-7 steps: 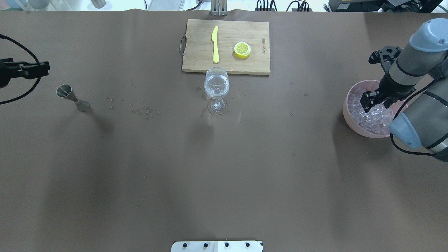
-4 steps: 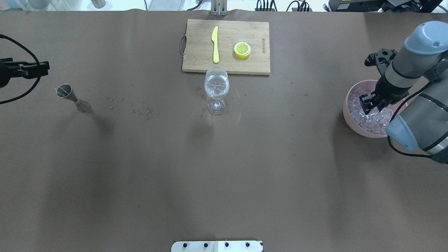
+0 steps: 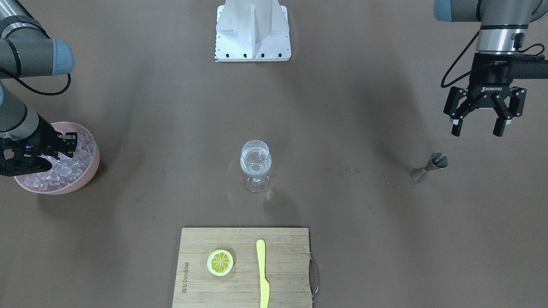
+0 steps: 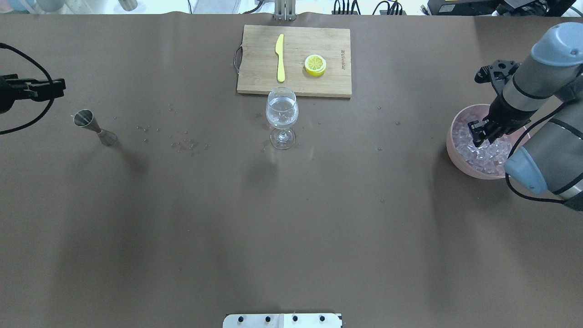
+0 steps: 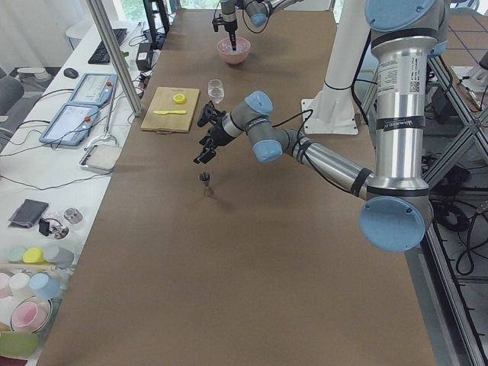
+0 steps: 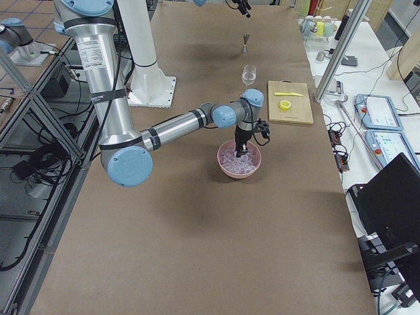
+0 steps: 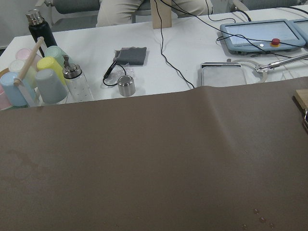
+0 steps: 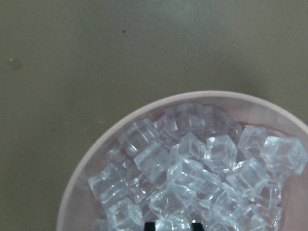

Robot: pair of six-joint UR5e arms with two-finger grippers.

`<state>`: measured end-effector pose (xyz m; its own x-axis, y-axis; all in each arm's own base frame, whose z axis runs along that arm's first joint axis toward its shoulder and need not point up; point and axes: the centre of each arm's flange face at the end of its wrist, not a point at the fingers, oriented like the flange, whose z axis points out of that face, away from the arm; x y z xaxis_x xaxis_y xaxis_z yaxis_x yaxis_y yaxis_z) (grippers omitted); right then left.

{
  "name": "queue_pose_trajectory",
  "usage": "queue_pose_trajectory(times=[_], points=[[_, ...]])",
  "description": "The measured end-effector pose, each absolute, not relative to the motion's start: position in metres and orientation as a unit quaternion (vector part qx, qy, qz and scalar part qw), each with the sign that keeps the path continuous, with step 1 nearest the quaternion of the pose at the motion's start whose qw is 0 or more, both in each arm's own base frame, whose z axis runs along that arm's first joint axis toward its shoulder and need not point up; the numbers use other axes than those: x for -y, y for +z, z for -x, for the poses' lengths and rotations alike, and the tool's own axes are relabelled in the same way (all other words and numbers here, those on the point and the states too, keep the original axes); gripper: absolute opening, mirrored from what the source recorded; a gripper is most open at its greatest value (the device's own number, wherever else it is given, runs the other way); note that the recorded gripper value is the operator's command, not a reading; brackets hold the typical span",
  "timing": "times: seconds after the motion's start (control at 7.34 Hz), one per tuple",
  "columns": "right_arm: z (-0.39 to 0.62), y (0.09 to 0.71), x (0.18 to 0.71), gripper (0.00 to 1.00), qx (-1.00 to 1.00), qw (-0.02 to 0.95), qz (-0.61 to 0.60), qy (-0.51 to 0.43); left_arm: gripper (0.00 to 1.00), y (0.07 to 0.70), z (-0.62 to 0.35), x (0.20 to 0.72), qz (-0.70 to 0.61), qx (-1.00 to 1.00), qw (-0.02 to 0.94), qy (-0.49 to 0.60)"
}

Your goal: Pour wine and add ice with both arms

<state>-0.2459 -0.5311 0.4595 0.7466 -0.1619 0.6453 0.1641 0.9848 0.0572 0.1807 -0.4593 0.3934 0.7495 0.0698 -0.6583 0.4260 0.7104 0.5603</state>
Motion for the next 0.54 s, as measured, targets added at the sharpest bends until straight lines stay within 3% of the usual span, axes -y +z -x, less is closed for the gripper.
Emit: queue_pose_trajectory(times=[0.54], points=[[0.202,0.353,0.559,0.00,0.402,0.912,-0.051,-0.069,0.99,0.376,-0.145,0.512,-0.331,-0.298,0.893,-0.062]])
